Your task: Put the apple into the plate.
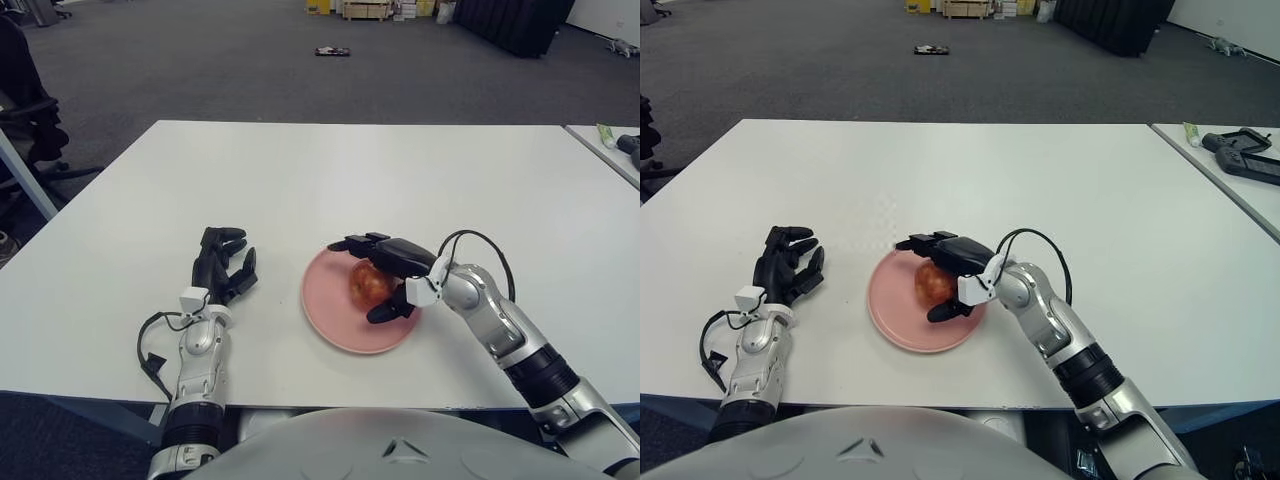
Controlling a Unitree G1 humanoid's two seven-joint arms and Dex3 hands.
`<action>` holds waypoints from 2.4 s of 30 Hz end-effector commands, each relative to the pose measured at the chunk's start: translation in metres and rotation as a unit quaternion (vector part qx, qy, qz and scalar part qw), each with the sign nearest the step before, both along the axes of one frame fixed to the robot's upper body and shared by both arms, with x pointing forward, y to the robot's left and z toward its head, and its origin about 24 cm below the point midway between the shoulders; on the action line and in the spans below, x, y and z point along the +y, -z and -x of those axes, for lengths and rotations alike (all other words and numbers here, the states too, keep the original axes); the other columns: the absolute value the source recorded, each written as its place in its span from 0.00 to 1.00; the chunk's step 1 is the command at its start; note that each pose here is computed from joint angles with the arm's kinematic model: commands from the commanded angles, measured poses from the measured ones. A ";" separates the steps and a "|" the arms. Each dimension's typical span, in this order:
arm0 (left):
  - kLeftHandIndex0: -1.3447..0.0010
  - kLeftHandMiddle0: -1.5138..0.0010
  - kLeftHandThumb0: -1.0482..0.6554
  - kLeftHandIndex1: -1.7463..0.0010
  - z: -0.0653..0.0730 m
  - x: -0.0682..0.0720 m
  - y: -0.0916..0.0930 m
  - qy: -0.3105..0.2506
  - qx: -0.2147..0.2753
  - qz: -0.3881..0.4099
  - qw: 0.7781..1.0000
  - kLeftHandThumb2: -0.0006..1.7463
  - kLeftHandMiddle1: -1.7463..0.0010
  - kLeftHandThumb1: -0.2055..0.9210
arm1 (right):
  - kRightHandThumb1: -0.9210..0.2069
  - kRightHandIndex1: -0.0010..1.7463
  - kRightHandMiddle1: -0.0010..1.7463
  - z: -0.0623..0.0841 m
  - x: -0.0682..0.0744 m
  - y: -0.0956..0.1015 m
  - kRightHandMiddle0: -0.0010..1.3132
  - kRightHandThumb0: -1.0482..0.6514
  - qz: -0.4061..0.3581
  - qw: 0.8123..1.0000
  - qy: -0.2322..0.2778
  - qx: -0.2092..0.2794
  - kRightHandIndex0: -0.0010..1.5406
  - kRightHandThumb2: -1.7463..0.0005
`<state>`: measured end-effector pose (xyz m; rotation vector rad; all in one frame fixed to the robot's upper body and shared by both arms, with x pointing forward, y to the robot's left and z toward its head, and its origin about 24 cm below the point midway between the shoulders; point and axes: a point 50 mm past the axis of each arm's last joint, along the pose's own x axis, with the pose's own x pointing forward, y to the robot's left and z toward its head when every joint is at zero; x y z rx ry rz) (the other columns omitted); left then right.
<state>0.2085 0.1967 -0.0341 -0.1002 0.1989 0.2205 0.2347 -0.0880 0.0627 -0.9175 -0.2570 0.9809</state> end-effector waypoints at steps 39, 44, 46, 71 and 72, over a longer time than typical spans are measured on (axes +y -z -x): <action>0.80 0.67 0.61 0.00 0.012 0.000 0.016 -0.007 0.051 0.015 0.999 0.44 0.21 0.79 | 0.09 0.49 0.57 -0.011 -0.084 -0.008 0.00 0.14 -0.612 0.740 0.271 0.063 0.05 0.60; 0.79 0.67 0.61 0.00 0.012 0.000 0.016 -0.007 0.052 0.012 0.999 0.45 0.21 0.77 | 0.07 0.63 0.80 -0.008 -0.084 -0.006 0.03 0.17 -0.615 0.714 0.331 0.042 0.10 0.54; 0.80 0.67 0.61 0.00 0.011 -0.001 0.015 -0.008 0.052 0.011 0.999 0.45 0.20 0.77 | 0.05 0.70 0.85 -0.007 -0.085 -0.004 0.11 0.19 -0.615 0.697 0.368 0.025 0.15 0.52; 0.82 0.68 0.61 0.00 0.011 0.000 0.013 -0.009 0.050 0.003 0.999 0.43 0.20 0.80 | 0.33 1.00 1.00 -0.003 -0.087 0.052 0.33 0.37 -0.505 0.636 0.577 0.089 0.49 0.41; 0.82 0.68 0.61 0.00 0.011 0.001 0.013 -0.009 0.049 0.003 0.999 0.42 0.20 0.81 | 0.34 1.00 1.00 -0.003 -0.086 0.053 0.33 0.37 -0.502 0.636 0.579 0.091 0.50 0.40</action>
